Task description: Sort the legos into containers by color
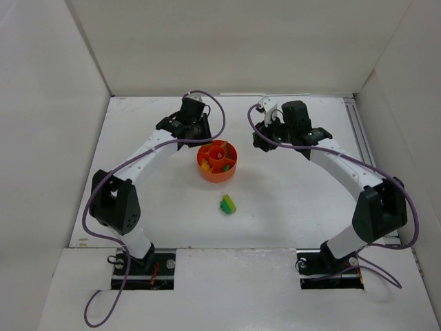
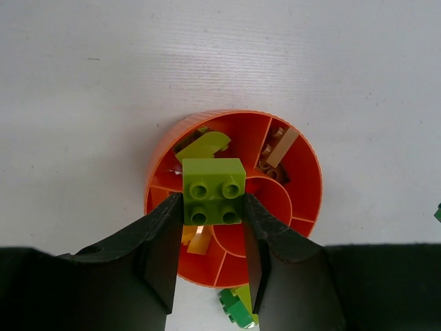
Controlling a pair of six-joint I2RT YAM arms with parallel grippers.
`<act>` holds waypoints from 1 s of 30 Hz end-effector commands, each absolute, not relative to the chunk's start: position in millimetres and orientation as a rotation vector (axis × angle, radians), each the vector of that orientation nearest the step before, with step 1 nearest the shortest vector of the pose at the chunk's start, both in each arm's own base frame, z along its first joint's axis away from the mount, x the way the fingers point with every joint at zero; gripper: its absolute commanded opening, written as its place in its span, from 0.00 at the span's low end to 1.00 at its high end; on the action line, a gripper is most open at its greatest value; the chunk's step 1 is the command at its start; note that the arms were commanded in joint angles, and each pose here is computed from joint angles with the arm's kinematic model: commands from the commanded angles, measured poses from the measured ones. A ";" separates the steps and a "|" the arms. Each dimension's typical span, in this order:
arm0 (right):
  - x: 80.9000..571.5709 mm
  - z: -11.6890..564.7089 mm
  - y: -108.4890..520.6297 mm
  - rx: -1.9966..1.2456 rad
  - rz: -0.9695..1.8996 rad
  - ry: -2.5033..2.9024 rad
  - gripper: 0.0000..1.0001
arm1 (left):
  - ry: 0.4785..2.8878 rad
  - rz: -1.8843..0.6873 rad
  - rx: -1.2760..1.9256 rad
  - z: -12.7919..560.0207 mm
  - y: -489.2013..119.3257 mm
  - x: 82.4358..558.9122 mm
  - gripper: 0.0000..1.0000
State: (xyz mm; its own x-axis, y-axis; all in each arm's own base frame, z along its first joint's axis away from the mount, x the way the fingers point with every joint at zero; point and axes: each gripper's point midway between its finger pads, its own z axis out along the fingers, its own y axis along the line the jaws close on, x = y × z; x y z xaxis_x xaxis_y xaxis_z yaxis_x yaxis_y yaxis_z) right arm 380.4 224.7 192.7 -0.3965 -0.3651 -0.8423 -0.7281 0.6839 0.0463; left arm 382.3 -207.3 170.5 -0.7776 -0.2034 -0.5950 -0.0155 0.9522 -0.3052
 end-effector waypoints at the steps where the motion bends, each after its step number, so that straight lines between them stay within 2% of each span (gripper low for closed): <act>1: 387.9 217.5 236.3 -0.858 0.539 1.923 0.00 | 2.430 -0.435 -0.137 184.1 -207.6 370.5 0.00; 12: 386.5 214.1 239.2 -0.870 0.561 1.927 0.00 | 2.487 -0.434 -0.158 163.0 -196.5 334.1 0.00; 30: 387.9 218.1 239.8 -0.869 0.560 1.917 0.00 | 2.499 -0.436 -0.158 158.2 -195.5 322.8 0.00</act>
State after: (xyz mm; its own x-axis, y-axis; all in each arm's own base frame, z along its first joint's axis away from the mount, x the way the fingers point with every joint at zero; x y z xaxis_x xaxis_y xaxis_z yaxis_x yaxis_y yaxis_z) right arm 378.0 228.3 192.4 -0.3959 -0.3628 -0.8436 -0.7420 0.6676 0.0611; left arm 327.3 -195.4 142.7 -0.8347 -0.1949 -0.5150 -0.0269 0.9486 -0.3153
